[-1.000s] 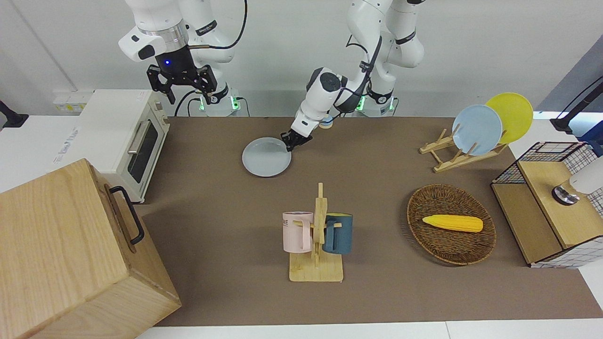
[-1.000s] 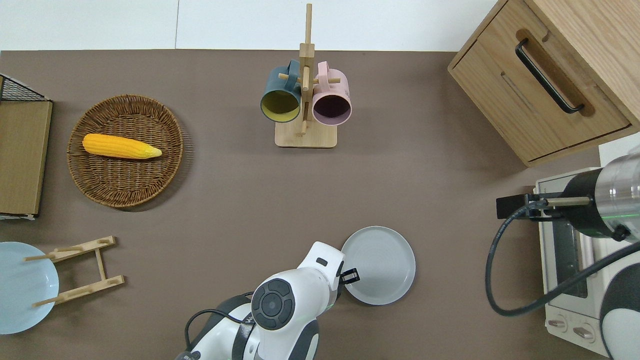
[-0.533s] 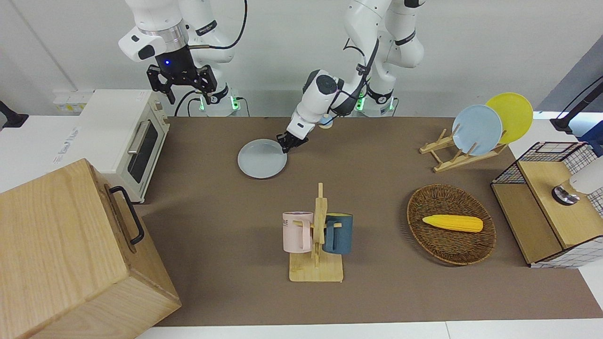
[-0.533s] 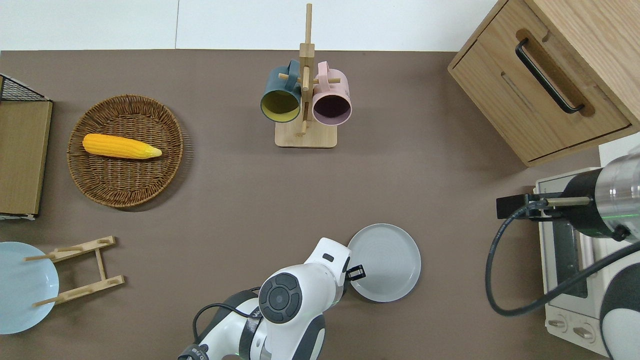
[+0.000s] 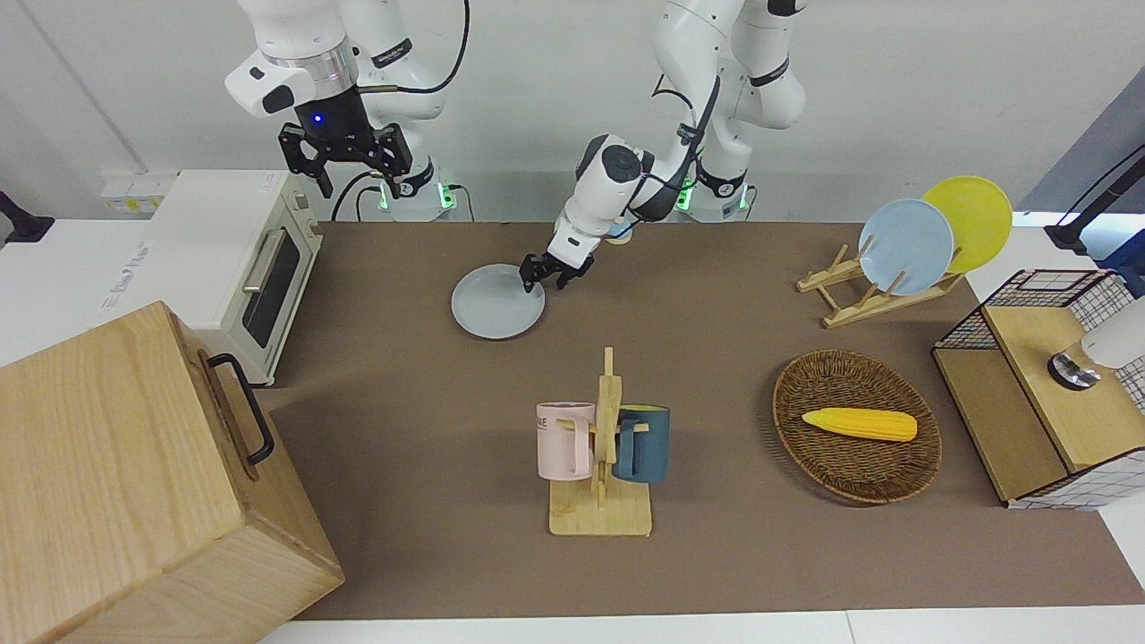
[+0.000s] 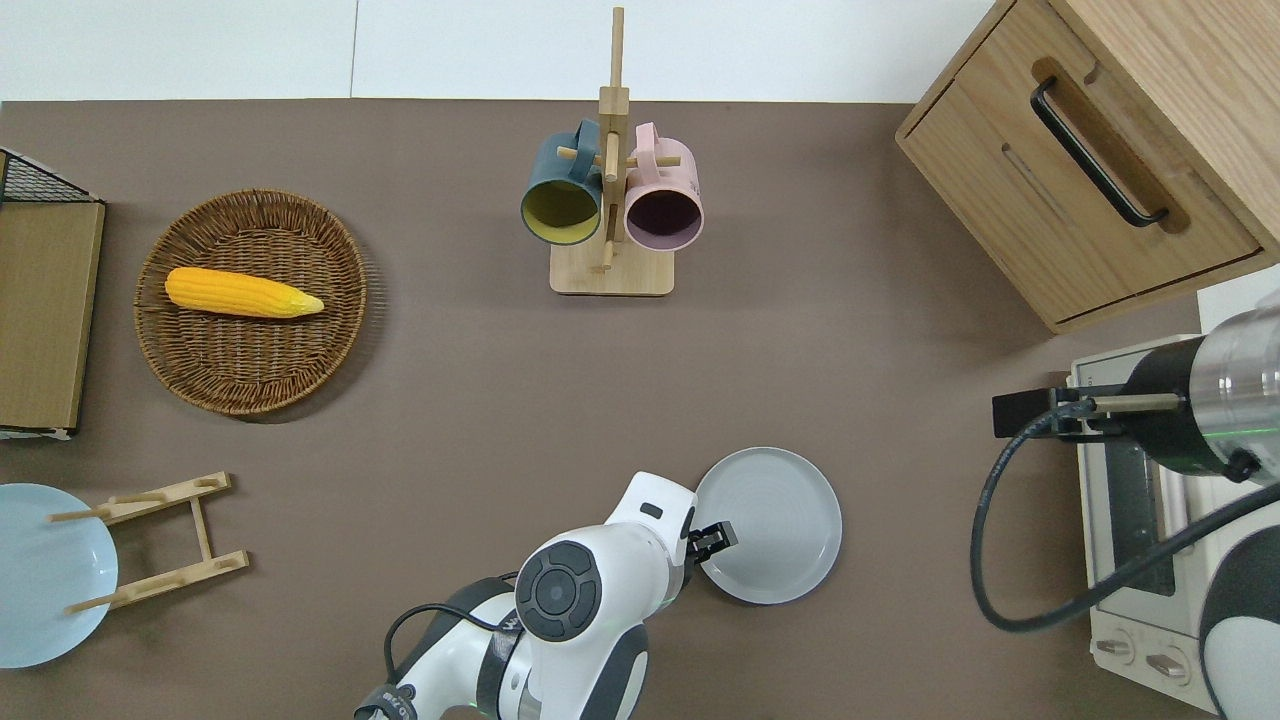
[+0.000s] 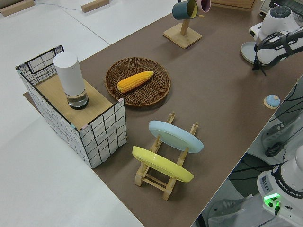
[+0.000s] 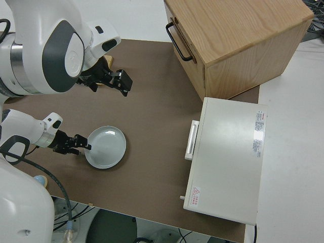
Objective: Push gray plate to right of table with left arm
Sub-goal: 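Release the gray plate and lift the left gripper away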
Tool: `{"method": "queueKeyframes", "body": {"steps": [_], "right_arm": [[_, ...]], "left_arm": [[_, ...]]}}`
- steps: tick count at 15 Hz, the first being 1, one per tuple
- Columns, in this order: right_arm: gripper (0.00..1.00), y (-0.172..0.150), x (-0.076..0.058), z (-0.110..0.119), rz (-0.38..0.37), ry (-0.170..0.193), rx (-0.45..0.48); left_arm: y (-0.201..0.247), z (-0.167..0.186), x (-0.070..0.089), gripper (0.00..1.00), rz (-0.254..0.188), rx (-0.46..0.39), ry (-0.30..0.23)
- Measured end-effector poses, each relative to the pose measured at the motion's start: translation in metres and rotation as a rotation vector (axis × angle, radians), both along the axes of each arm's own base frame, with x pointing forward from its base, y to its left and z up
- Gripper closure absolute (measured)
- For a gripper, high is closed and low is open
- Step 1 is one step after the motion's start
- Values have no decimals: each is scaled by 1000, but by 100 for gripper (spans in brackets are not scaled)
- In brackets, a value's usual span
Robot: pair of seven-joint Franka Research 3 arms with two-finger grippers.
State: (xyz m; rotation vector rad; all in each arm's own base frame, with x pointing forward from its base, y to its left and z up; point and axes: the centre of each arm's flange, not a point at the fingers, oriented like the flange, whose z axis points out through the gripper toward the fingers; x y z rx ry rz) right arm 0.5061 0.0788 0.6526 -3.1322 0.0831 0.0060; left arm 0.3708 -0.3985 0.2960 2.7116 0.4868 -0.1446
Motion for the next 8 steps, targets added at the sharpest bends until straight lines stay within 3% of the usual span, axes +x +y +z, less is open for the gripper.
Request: {"method": "queueKeyframes", "body": {"steps": [2, 8], "right_arm": [[0, 0, 0, 0, 0, 0, 0], [0, 0, 0, 0, 0, 0, 0]], "left_arm": [[3, 0, 4, 1, 10, 0, -1], [15, 3, 15, 1, 30, 10, 19]]}}
